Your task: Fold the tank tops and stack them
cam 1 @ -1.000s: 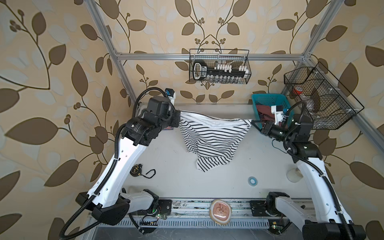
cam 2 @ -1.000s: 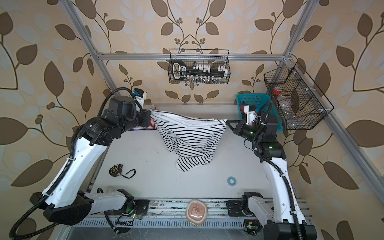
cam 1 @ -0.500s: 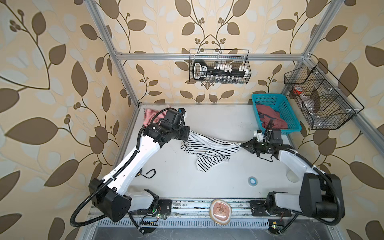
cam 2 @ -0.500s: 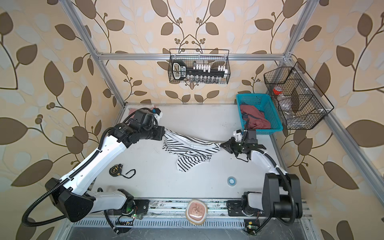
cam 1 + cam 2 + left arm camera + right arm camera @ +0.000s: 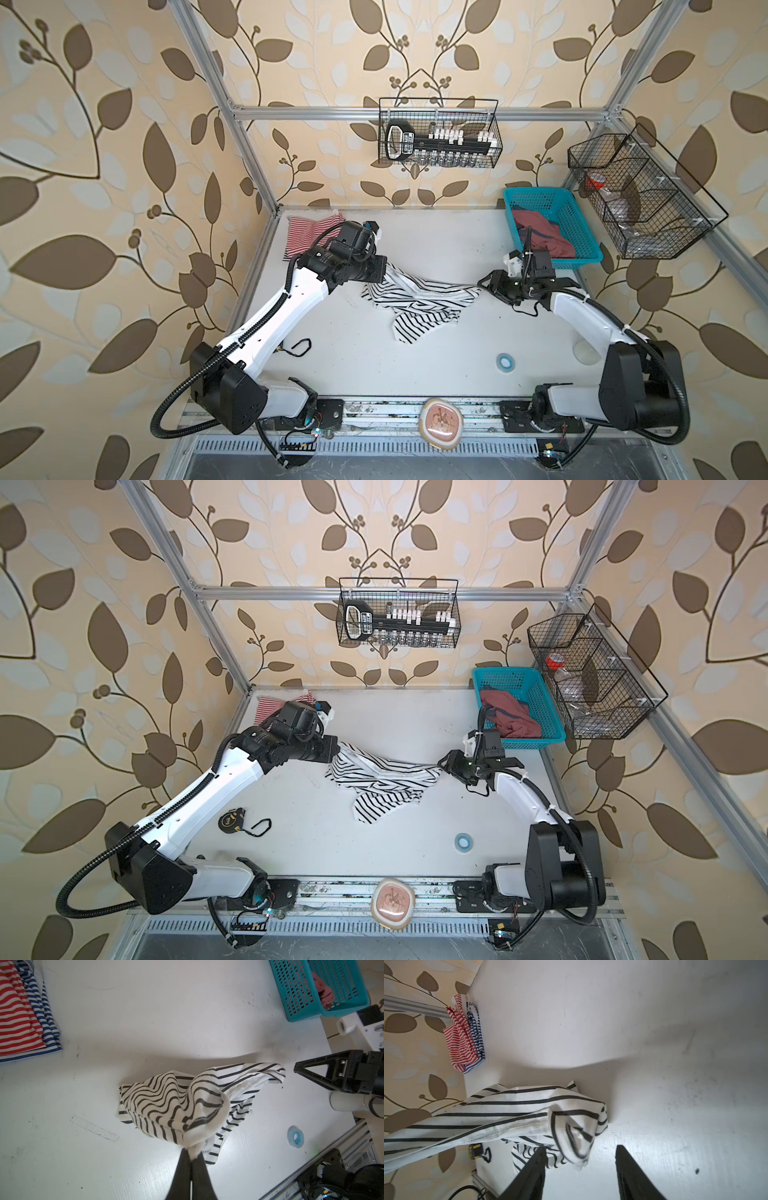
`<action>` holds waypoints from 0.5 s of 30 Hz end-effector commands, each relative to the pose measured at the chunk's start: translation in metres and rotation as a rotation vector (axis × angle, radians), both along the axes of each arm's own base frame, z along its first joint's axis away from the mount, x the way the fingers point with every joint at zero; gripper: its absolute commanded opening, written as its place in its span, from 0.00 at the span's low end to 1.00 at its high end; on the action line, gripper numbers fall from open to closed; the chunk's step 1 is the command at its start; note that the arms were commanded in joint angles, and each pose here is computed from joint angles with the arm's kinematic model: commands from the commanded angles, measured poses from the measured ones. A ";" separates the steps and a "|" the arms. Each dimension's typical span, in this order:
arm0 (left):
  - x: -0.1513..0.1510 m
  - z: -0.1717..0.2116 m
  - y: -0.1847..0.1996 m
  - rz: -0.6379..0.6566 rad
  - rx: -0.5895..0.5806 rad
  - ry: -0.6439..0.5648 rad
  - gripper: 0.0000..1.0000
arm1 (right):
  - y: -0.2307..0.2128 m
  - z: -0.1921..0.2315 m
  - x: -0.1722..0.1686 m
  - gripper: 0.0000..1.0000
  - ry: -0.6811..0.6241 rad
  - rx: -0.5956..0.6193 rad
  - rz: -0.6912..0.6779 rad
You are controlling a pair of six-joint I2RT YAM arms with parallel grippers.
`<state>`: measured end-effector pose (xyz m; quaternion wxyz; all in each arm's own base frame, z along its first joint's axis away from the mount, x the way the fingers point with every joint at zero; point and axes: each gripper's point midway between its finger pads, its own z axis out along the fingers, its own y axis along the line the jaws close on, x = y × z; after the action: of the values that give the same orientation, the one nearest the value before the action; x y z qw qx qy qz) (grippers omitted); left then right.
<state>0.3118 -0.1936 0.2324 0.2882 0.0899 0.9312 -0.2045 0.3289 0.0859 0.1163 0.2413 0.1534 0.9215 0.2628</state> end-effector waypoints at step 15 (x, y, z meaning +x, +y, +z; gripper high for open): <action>0.003 -0.005 -0.007 -0.005 -0.004 0.016 0.00 | 0.024 -0.011 -0.019 0.43 0.003 -0.308 0.273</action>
<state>0.3152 -0.1955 0.2224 0.2762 0.0888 0.9359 -0.2000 0.3130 0.1115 0.1095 0.2347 0.0146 0.9567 0.1715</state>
